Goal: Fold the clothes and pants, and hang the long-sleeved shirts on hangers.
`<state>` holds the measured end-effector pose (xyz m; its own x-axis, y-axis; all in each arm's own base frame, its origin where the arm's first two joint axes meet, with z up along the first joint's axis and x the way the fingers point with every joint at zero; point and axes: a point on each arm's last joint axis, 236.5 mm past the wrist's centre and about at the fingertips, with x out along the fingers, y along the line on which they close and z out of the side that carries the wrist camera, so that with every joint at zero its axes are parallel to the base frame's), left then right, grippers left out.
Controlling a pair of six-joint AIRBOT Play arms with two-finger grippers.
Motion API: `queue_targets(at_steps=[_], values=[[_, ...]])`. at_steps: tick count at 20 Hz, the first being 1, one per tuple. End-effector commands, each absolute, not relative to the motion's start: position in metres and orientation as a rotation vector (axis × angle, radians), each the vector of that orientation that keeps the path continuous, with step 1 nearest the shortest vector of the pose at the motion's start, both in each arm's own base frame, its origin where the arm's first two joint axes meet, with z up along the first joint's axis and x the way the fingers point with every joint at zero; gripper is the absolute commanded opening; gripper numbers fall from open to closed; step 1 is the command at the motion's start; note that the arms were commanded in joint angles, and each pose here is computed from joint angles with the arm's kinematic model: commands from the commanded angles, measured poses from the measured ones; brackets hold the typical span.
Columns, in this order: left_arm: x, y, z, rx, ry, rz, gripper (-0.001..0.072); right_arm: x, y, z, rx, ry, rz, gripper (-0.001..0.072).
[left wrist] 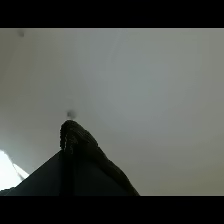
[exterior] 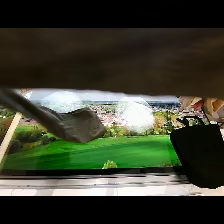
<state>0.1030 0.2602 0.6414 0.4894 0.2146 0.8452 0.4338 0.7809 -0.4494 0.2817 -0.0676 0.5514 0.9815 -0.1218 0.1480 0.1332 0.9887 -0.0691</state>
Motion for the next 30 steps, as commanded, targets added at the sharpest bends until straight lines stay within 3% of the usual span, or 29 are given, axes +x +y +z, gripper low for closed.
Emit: queue_targets(at_steps=[1,4,9,13,18,22,30], values=[[0.051,0.265,0.649,-0.611,-1.162,-0.026,0.0017,0.241,-0.066,0.585,-0.161,-0.231,-0.235,0.0024],[0.119,0.300,0.599,-0.542,-0.867,0.248,0.0018,0.268,-0.059,0.543,-0.079,-0.087,-0.120,0.0024],[0.286,0.282,0.471,-0.403,-0.201,0.321,0.0018,0.301,-0.037,0.422,0.080,0.310,0.103,0.0023],[0.335,0.285,0.357,-0.366,0.218,0.324,0.0019,0.312,-0.036,0.331,0.154,0.575,0.152,0.0023],[0.340,0.327,0.284,-0.498,0.362,0.320,0.0019,0.320,-0.055,0.251,0.193,0.768,0.077,0.0022],[0.348,0.338,0.261,-0.488,0.396,0.304,0.0019,0.341,-0.048,0.224,0.247,0.774,0.077,0.0021],[0.471,0.374,0.154,-0.590,0.361,0.333,0.0019,0.523,-0.055,0.046,0.417,0.764,-0.044,0.0021]])
